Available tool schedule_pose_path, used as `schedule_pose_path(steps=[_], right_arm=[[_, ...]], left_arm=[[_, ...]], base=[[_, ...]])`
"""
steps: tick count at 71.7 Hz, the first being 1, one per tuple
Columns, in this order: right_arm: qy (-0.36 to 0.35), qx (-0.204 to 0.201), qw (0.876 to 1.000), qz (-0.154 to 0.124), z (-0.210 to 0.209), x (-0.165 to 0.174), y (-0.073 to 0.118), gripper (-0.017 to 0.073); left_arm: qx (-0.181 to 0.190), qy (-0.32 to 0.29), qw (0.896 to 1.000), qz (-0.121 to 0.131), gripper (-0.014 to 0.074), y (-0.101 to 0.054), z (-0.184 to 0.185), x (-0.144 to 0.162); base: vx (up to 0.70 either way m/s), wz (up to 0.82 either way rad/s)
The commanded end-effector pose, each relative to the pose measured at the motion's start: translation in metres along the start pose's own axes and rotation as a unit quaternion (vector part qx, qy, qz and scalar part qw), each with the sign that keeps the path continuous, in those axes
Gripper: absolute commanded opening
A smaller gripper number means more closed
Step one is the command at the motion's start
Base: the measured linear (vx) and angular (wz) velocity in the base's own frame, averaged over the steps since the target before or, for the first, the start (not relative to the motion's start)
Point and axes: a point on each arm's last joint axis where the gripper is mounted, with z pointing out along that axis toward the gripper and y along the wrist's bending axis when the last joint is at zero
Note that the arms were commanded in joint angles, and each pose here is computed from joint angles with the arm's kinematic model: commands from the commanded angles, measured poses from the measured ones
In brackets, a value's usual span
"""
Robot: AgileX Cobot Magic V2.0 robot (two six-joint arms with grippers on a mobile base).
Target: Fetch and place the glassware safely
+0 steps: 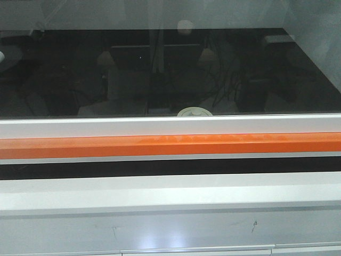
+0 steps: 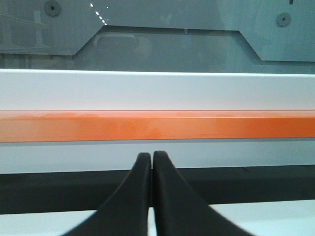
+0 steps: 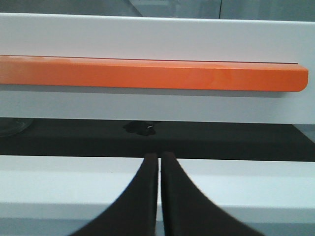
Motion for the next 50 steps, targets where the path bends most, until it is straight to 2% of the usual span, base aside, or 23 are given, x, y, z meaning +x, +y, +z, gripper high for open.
schedule_pose_path(steps=[1, 5, 12, 17, 29, 34, 40, 44, 50], right_arm=[[-0.03, 0.0, 1.0, -0.006, 0.0, -0.001, 0.0, -0.0008], [-0.038, 0.0, 0.999, -0.004, 0.0, -0.003, 0.0, -0.0008], [-0.059, -0.003, 0.997, 0.04, -0.002, -0.013, 0.0, -0.0008], [-0.077, -0.003, 0.996, 0.04, -0.005, -0.028, 0.0, -0.0008], [-0.122, -0.003, 0.992, 0.039, -0.019, -0.084, -0.003, -0.0008], [-0.126, -0.003, 0.992, 0.032, -0.02, -0.105, -0.003, -0.0008], [-0.108, 0.0, 0.994, 0.011, -0.013, -0.121, -0.004, -0.0008], [-0.089, 0.0, 0.996, -0.001, -0.006, -0.126, -0.004, -0.0008], [-0.064, -0.001, 0.998, 0.003, 0.005, -0.126, -0.004, -0.0008]], left_arm=[[0.003, -0.039, 0.999, -0.005, -0.0007, 0.0, 0.0, 0.001], [0.005, -0.069, 0.998, -0.004, -0.0007, 0.0, -0.001, -0.005], [0.01, -0.12, 0.992, -0.035, -0.0007, -0.001, -0.004, -0.024], [0.012, -0.124, 0.991, -0.041, -0.0007, -0.003, -0.005, -0.04], [0.009, -0.047, 0.998, -0.035, -0.0007, -0.008, 0.004, -0.078], [0.006, -0.008, 1.0, -0.022, -0.0007, -0.01, 0.013, -0.092], [0.005, 0.023, 1.0, -0.018, -0.0007, -0.012, 0.023, -0.102], [0.004, 0.037, 0.999, -0.025, -0.0007, -0.012, 0.03, -0.105], [0.002, 0.047, 0.999, -0.026, -0.0007, -0.012, 0.036, -0.104]], base=[[0.0, 0.0], [0.0, 0.0], [0.0, 0.0], [0.0, 0.0], [0.0, 0.0], [0.0, 0.0], [0.0, 0.0], [0.0, 0.0], [0.0, 0.0]])
